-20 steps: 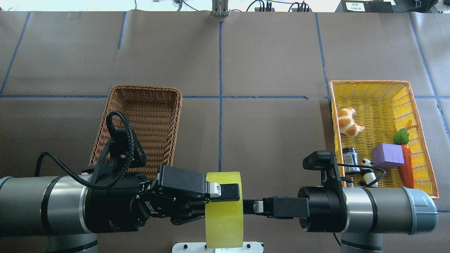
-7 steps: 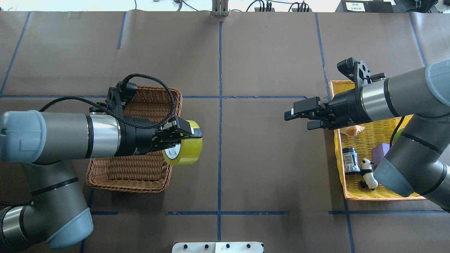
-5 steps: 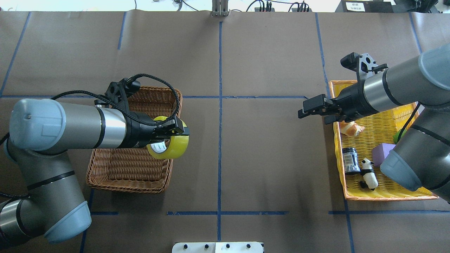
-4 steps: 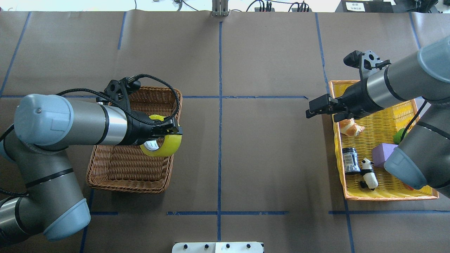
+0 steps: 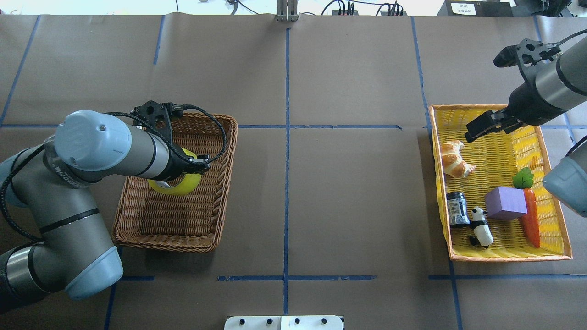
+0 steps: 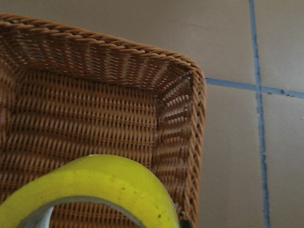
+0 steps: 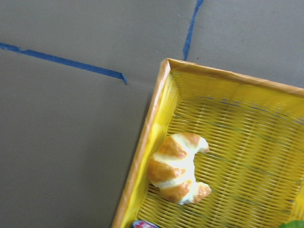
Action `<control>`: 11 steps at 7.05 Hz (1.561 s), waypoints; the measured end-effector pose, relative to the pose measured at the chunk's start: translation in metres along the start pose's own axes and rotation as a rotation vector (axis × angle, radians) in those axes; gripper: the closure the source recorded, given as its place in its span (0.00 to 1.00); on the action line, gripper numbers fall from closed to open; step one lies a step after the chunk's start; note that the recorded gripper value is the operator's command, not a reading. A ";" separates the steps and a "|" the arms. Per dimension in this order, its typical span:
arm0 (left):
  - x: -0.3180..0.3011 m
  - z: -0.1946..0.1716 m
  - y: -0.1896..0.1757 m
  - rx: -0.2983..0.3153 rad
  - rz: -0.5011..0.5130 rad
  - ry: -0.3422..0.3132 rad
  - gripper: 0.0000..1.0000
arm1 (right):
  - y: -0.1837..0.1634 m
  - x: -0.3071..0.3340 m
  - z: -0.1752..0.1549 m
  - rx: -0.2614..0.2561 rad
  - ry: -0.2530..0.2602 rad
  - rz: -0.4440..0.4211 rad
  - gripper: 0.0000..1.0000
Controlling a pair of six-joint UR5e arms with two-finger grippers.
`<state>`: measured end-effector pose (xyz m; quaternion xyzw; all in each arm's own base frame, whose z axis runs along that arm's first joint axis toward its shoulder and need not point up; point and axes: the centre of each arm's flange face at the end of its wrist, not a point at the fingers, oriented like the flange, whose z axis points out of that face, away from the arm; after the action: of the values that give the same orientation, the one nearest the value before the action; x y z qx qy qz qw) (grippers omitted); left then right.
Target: Move tape to another basket
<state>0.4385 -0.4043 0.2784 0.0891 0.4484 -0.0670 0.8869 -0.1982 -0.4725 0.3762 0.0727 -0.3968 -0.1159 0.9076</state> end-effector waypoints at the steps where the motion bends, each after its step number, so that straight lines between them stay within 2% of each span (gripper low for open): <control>1: -0.001 0.022 0.006 -0.024 0.013 -0.037 0.31 | 0.005 0.019 -0.006 -0.007 0.008 -0.028 0.00; 2: -0.001 0.040 0.012 -0.044 0.028 -0.063 0.00 | 0.007 0.028 -0.011 -0.007 0.007 -0.038 0.00; 5: -0.004 0.042 0.008 -0.059 0.167 -0.074 0.00 | 0.009 0.037 -0.017 -0.007 -0.005 -0.033 0.00; 7: -0.024 0.013 -0.026 -0.112 0.306 -0.064 0.00 | 0.017 0.066 -0.023 -0.009 -0.003 -0.050 0.00; 9: -0.087 -0.018 -0.073 -0.163 0.416 -0.068 0.00 | 0.043 0.136 -0.030 -0.020 0.014 -0.109 0.00; 11: -0.189 -0.051 -0.117 -0.177 0.502 -0.097 0.00 | 0.078 0.216 -0.035 -0.026 0.011 -0.131 0.00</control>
<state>0.2639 -0.4997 0.3895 0.1162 0.3736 0.1902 0.9004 -0.0182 -0.4535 0.5216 0.0872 -0.3845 -0.1799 0.9012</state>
